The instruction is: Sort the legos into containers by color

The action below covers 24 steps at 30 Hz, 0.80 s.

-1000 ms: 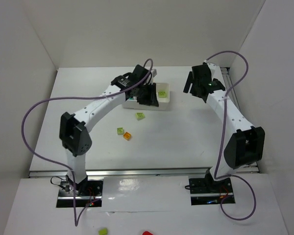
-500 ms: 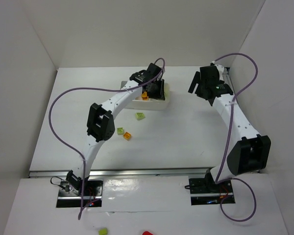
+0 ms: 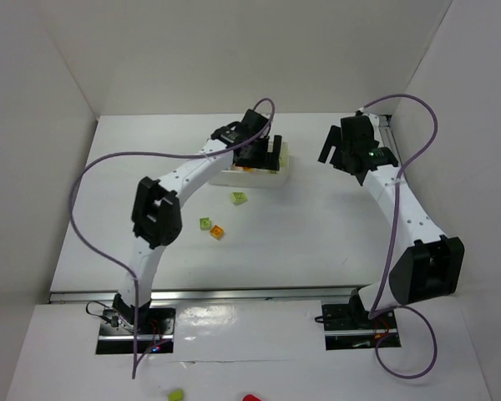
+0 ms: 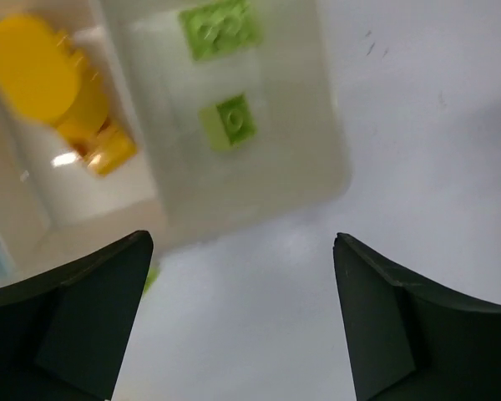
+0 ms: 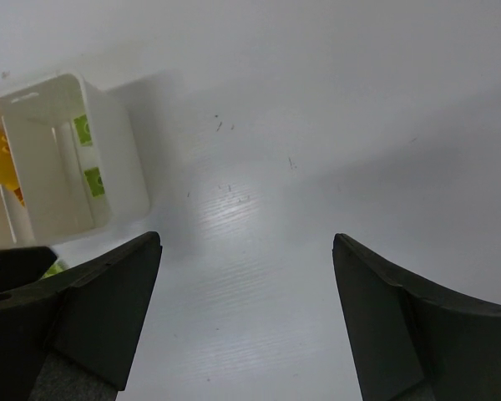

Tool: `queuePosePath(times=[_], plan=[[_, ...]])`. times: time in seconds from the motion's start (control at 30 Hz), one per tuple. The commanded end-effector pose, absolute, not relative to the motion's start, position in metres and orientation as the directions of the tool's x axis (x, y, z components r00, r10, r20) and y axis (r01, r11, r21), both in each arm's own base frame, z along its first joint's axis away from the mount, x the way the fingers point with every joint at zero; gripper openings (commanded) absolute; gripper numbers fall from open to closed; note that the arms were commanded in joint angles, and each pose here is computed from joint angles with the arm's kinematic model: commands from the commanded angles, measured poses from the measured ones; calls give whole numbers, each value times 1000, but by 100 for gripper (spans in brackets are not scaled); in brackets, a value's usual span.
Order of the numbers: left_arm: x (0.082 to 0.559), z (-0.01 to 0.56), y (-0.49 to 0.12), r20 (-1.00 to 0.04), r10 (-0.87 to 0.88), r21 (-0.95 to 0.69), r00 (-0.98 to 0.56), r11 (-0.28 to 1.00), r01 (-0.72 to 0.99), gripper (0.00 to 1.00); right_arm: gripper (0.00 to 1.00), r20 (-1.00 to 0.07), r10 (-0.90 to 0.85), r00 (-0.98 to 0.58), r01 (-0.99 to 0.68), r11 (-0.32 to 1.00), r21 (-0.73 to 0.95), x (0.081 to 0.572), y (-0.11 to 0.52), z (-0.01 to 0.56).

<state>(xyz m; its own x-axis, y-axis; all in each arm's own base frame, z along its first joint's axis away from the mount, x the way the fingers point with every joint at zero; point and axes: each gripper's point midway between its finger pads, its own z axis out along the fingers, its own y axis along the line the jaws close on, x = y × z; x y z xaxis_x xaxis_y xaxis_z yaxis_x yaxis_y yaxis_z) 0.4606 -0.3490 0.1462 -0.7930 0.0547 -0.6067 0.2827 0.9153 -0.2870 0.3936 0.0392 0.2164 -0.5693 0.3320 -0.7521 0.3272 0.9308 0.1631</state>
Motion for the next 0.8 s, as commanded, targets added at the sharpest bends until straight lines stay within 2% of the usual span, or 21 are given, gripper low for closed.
queuePosePath(times=[0.0,0.07,0.1,0.23,0.33,0.37,0.47,0.5,0.57,0.77], plan=[[423,216,-294,-705,17,-218,-709,946,239,96,90,-758,302,-578,238,951,198,378,60,222],[404,215,-266,-727,6,-180,-687,964,198,90,90,-762,246,-599,118,968,220,368,91,220],[375,202,-242,-706,22,-153,-708,971,183,82,90,-752,227,-619,84,971,224,364,103,204],[323,159,-197,-631,-31,-146,-775,986,79,67,90,-719,102,-687,-74,975,209,336,164,173],[294,118,-175,-533,-76,-140,-842,990,0,69,90,-694,55,-717,-95,980,177,328,185,151],[292,115,-170,-525,-101,-146,-845,989,-27,77,90,-688,34,-725,-116,978,171,322,196,146],[283,95,-165,-472,-169,-161,-865,982,-104,90,90,-687,-12,-727,-152,978,144,318,214,141],[286,88,-164,-461,-185,-157,-868,980,-126,100,90,-691,-17,-722,-156,978,140,320,218,142],[287,74,-159,-440,-196,-132,-877,979,-152,100,90,-694,-21,-720,-166,976,142,321,224,142],[304,45,-157,-393,-228,-104,-891,974,-203,86,90,-684,-77,-726,-231,963,136,313,247,135]])
